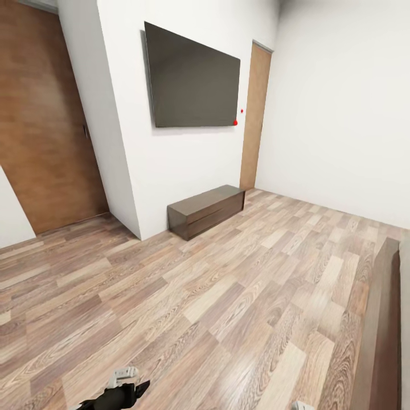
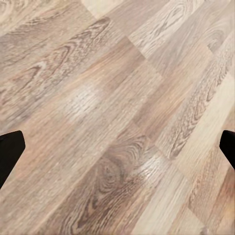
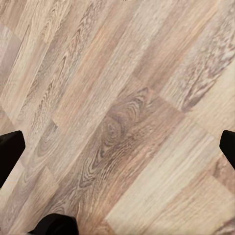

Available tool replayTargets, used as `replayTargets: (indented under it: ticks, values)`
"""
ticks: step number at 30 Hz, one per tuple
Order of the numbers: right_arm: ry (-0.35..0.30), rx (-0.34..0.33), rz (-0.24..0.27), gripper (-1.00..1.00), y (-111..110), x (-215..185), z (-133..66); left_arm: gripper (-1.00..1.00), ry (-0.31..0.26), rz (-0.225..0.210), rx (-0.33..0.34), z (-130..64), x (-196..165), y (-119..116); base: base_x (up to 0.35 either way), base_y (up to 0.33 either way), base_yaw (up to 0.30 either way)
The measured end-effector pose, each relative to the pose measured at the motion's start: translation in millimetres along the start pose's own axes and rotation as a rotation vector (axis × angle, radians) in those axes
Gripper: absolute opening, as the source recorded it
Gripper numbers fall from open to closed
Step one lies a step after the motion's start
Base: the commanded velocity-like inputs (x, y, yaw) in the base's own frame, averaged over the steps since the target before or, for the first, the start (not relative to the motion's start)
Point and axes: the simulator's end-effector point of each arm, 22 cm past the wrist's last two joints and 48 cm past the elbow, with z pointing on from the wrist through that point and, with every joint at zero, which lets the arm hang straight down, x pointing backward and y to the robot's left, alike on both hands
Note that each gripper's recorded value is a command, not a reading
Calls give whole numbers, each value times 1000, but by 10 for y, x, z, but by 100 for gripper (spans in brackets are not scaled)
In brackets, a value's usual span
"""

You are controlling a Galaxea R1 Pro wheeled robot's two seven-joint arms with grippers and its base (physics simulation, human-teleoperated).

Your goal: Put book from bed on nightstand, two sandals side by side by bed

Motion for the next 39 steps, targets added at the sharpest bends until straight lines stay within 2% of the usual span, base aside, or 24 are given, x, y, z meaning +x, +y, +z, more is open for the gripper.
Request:
replayTargets:
  ticks: [39]
  values:
    - [-2,7,0,100,370,-386,-525,100,1,0,-1,-473,-495,-295,0,0,0]
